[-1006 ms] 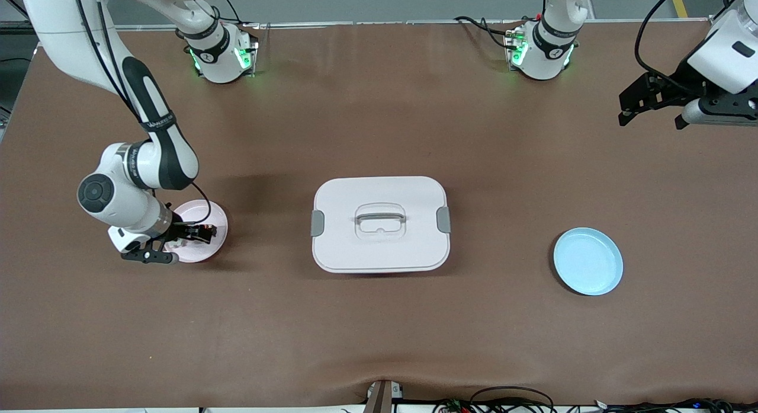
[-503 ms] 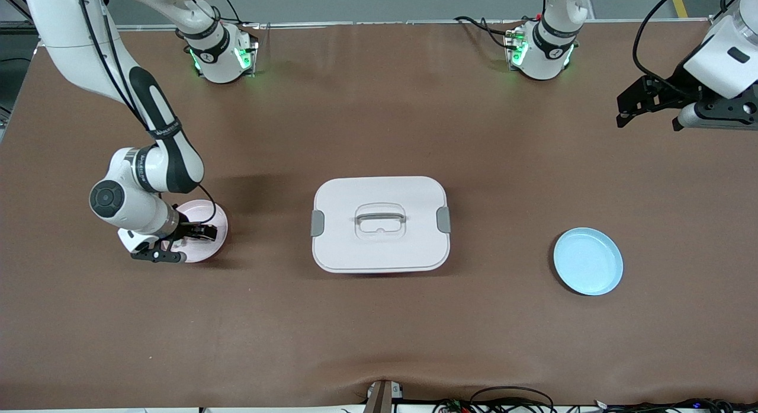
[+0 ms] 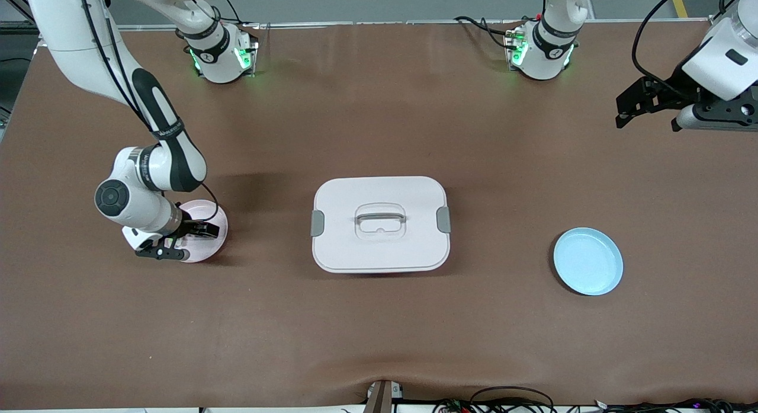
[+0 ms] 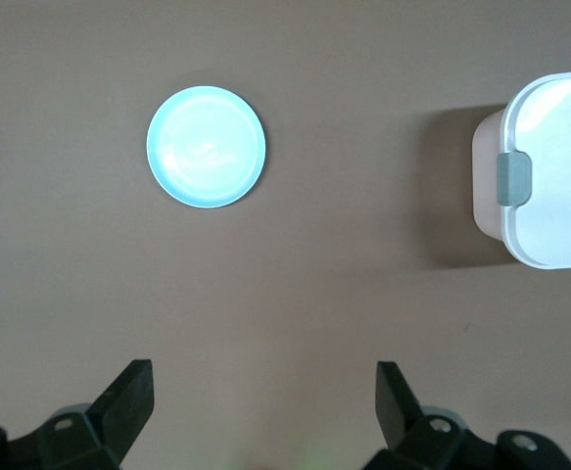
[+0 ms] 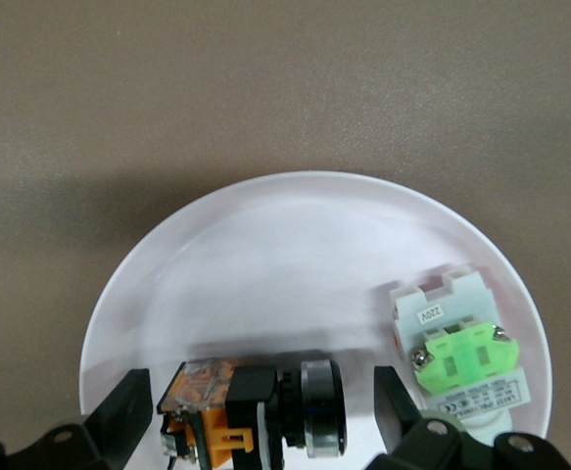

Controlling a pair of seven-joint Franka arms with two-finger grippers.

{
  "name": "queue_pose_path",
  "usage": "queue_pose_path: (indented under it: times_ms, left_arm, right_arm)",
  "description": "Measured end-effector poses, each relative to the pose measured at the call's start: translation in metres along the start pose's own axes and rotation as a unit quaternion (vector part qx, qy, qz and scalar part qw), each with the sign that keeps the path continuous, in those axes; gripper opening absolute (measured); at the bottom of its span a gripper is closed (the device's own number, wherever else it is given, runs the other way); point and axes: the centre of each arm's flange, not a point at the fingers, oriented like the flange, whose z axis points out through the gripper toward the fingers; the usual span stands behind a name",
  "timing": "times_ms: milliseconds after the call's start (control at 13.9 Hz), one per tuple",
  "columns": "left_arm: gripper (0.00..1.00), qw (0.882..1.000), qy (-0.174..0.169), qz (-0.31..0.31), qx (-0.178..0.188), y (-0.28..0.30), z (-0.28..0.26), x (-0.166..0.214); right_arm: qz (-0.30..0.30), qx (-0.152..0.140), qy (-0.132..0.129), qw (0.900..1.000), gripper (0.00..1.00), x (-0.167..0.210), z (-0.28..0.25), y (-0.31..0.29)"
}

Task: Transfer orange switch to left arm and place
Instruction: 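Close the right gripper on the orange switch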

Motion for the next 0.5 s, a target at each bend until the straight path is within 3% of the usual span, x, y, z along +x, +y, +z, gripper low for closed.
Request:
queue_pose_path:
  times_ms: [144,359,503]
  left_arm:
    - [1.00,1.000,0.000,0.000,0.000,-0.0002,0.0011,0.0004]
    - [1.00,1.000,0.000,-0.001,0.000,-0.0009,0.0036,0.0016]
    - [1.00,1.000,-0.001,-0.001,0.000,-0.0013,0.0046,0.0017]
  right_arm:
    - [-0.001,0.000,-0.002,1.000,1.00,-0.0016,0.0017,0.0002]
    - [-0.007,0.000,-0.003,1.000,0.72,-0.0024,0.0026,-0.0011]
    - [-0.007,0.000,-0.003,1.000,0.73,-0.0024,0.0025,-0.0010]
